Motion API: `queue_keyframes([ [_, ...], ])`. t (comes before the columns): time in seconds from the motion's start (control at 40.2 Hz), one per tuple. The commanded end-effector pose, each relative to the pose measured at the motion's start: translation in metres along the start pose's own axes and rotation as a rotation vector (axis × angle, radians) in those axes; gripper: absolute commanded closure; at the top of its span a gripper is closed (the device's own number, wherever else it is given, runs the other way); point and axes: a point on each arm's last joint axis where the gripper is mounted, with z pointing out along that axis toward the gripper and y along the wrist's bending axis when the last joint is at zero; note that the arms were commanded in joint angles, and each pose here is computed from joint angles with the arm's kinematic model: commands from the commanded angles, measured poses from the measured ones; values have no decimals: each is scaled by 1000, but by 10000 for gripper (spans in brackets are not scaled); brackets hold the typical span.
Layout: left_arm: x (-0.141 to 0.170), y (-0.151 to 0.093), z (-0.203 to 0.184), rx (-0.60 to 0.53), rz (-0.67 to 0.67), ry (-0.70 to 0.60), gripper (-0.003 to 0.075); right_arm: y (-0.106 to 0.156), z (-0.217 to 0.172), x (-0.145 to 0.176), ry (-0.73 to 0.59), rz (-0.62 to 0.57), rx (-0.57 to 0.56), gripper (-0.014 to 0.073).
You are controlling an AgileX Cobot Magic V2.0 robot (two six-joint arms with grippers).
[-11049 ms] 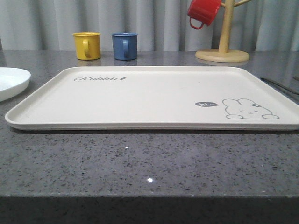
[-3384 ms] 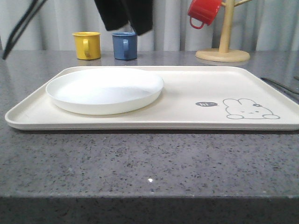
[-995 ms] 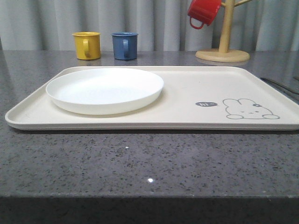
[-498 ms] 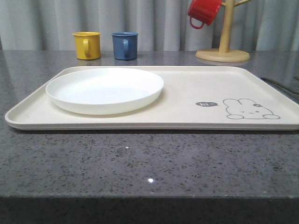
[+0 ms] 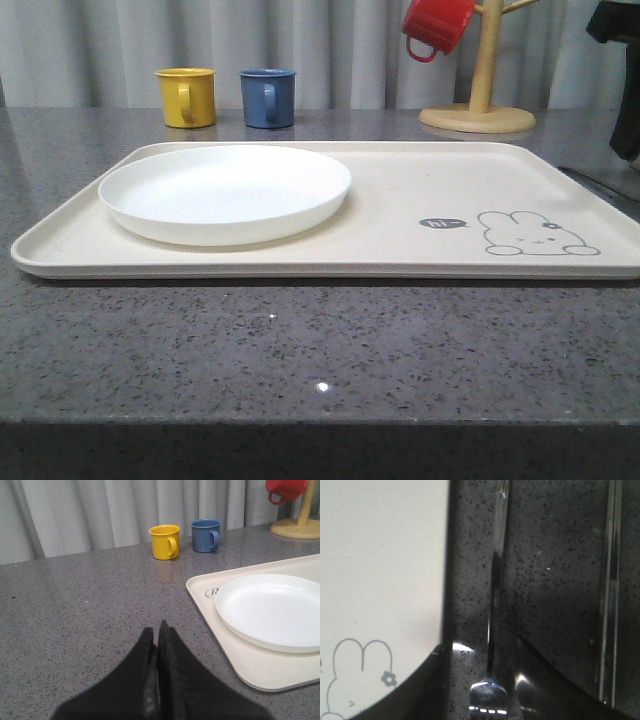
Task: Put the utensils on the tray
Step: 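Grasp the silver fork with the right gripper and lift it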
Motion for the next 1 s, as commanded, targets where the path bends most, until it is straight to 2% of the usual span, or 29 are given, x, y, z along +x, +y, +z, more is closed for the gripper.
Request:
queue_keyframes([
  [0.0,-15,2,-2,-8,-18,-98,738,4,-13,-11,-100,-14,-8,264],
  [0.547,-15,2,-2,-8,-18,-98,738,-2,15,-15,-37,-10,12,272],
  [0.821,-15,2,-2,-8,-18,-98,738,-2,15,-14,-31,-10,12,416],
  [0.971,-15,2,-2,-8,-18,-98,738,-3,20,-13,-3,-8,12,426],
])
